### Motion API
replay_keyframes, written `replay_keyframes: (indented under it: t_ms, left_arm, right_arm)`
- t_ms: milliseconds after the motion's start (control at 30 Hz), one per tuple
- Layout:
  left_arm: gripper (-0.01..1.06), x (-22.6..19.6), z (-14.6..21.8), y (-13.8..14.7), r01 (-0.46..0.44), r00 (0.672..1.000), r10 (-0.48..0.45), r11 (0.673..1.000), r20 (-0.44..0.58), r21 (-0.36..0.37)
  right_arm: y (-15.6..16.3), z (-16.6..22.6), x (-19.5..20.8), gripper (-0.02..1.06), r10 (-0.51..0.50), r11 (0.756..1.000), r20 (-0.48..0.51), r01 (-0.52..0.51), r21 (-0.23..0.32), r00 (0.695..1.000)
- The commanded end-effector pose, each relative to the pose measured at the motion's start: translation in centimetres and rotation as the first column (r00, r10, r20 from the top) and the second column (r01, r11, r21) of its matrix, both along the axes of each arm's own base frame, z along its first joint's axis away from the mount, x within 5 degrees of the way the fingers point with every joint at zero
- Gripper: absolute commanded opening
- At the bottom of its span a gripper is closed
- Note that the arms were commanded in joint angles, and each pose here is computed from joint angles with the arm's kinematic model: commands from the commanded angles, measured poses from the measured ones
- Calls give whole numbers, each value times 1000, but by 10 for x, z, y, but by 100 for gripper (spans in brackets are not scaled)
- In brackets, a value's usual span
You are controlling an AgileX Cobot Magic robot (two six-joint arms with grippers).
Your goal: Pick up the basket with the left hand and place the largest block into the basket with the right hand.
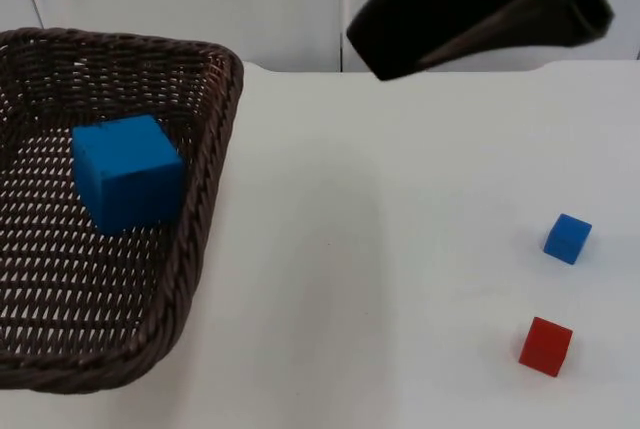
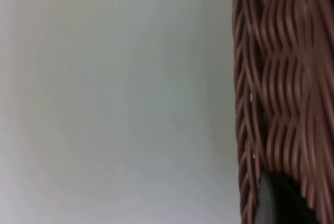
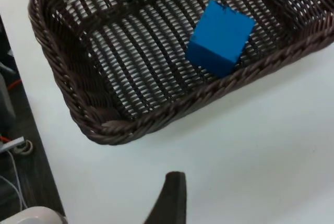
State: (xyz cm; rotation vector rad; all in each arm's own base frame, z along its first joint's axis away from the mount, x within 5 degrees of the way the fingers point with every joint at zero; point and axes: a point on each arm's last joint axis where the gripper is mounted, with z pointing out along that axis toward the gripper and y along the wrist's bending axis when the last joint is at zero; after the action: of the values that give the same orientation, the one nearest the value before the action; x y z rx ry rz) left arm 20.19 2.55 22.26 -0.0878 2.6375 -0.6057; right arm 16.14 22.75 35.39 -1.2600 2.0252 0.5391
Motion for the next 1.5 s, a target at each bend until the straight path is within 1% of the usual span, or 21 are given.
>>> replay_keyframes:
  t_ms: [0, 33, 100, 167, 300, 367, 467, 500, 633, 700, 800, 833, 900, 967, 1033, 1100, 1167, 1233, 1267, 1333, 1467]
  left_arm:
    - [0, 1, 4, -6, -7, 1000, 8, 999, 21, -43]
    - [0, 2, 4, -11, 18, 1000, -17, 999, 21, -43]
    - [0, 2, 4, -14, 29, 999, -28, 999, 21, -43]
    - [0, 3, 4, -22, 65, 997, -64, 997, 32, -35]
    - [0, 12, 6, -35, 21, 996, -19, 1000, 83, -18]
    - [0, 15, 6, -38, 5, 995, -4, 1000, 104, -15]
    - [0, 23, 10, -46, -45, 983, 49, 999, 176, -24]
    - [0, 23, 10, -46, -45, 983, 49, 999, 176, -24]
    - [0, 31, 13, -58, -81, 967, 86, 996, 240, -29]
    - [0, 34, 9, -61, -83, 967, 87, 996, 239, -27]
    - [0, 42, -6, -65, -96, 977, 102, 994, 189, -42]
    - [0, 42, -6, -65, -96, 977, 102, 994, 189, -42]
    - [0, 50, -19, -66, -92, 983, 100, 994, 155, -57]
    - [0, 57, -31, -69, -97, 986, 109, 991, 129, -95]
    - [0, 60, -37, -70, -96, 987, 110, 989, 120, -110]
    - [0, 68, -50, -74, -85, 990, 101, 985, 98, -153]
    - [0, 77, -62, -80, -49, 996, 64, 979, 69, -197]
    - [0, 82, -68, -82, -40, 997, 53, 977, 53, -211]
    - [0, 89, -75, -88, -12, 999, 21, 975, 35, -221]
    - [0, 98, -87, -96, 10, 1000, -8, 976, 10, -218]
    - [0, 110, -101, -108, 54, 998, -55, 978, 0, -199]
  right_arm:
    - [-2, 3, 0, 76, -12, 1000, 6, 12, 29, 1000]
    - [-2, 4, 0, 76, -13, 999, 6, 13, 32, 1000]
    - [-1, 4, 0, 76, -14, 999, 8, 14, 36, 1000]
    - [-1, 5, 1, 76, -18, 999, 17, 17, 47, 1000]
    - [1, 8, 3, 76, -28, 997, 41, 24, 78, 999]
    - [1, 8, 3, 76, -29, 996, 44, 25, 82, 999]
    - [1, 9, 4, 76, -33, 995, 53, 28, 94, 998]
    - [1, 9, 4, 76, -33, 995, 53, 28, 94, 998]
    - [2, 10, 5, 76, -37, 994, 61, 30, 105, 997]
    - [2, 10, 5, 76, -38, 994, 63, 31, 107, 997]
    - [2, 10, 5, 76, -37, 994, 69, 30, 103, 997]
    - [2, 10, 5, 76, -37, 994, 69, 30, 103, 997]
    - [1, 10, 6, 76, -36, 995, 75, 29, 98, 997]
    - [1, 10, 6, 76, -36, 995, 77, 29, 96, 996]
    - [1, 10, 6, 76, -36, 995, 77, 29, 96, 996]
    - [1, 10, 6, 76, -36, 995, 77, 29, 96, 996]
    - [1, 10, 6, 76, -36, 995, 77, 29, 96, 996]
    - [1, 10, 6, 76, -36, 995, 77, 29, 96, 996]
    - [1, 10, 6, 76, -36, 995, 77, 29, 96, 996]
    - [1, 10, 6, 76, -36, 995, 77, 29, 96, 996]
    - [1, 10, 6, 76, -36, 995, 77, 29, 96, 996]
